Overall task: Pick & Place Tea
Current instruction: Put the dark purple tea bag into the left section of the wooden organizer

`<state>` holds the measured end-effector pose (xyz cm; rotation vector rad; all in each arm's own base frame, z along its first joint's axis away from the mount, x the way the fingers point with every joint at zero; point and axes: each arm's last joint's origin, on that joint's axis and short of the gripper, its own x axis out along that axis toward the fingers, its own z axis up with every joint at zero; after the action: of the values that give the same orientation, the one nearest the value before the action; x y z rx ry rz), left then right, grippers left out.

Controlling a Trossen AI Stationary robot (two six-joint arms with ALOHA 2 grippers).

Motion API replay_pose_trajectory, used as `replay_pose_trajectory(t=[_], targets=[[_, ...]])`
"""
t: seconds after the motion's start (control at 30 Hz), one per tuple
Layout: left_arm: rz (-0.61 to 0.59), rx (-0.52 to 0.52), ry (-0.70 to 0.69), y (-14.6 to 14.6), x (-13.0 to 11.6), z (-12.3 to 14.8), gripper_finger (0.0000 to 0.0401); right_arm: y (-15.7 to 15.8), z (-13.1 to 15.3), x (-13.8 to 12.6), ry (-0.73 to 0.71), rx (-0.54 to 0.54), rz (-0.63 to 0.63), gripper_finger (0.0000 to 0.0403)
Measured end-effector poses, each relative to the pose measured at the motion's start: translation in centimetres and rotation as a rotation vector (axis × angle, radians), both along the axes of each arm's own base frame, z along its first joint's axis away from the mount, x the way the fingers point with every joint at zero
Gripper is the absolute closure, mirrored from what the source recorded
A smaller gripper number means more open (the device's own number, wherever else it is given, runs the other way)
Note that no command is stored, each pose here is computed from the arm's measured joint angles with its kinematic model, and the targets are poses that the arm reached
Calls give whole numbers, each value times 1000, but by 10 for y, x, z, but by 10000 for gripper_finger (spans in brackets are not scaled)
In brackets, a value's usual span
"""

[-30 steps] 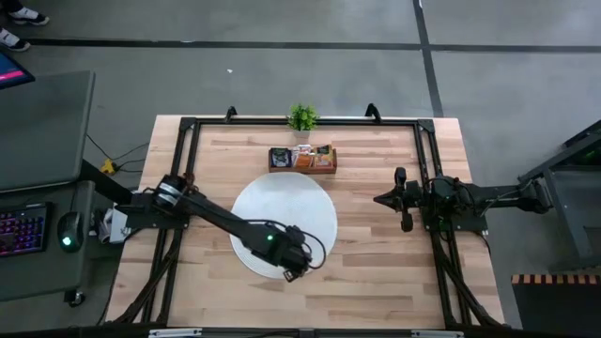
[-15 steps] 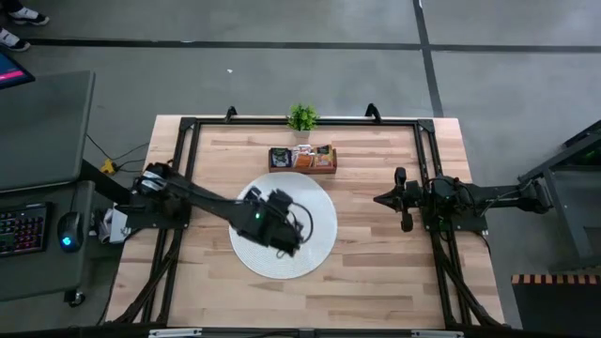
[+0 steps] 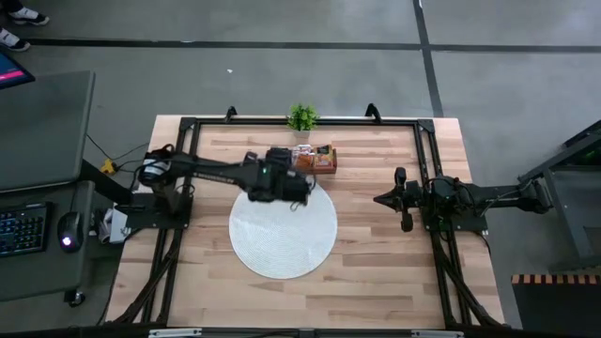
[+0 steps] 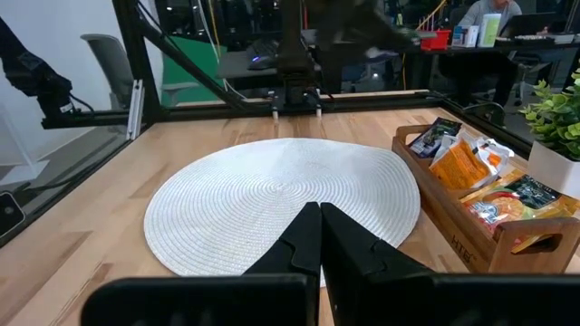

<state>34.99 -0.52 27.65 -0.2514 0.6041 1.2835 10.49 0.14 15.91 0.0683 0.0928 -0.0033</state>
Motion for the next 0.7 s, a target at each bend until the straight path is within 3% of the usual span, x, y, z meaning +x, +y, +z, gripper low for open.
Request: replay_pose_trajectory(t=[0.13,0.3,0.5,0.7], targets=[[53,8,-31,25,5,0,401,0,0,0,0,0,0,402],[85,-11,-26,48,22,-22,401,0,0,0,0,0,0,402],[81,-82,-34,63,41,-48,401,0,0,0,0,0,0,402],[126,-144,-15,72,42,-64,401,0,0,0,0,0,0,402]])
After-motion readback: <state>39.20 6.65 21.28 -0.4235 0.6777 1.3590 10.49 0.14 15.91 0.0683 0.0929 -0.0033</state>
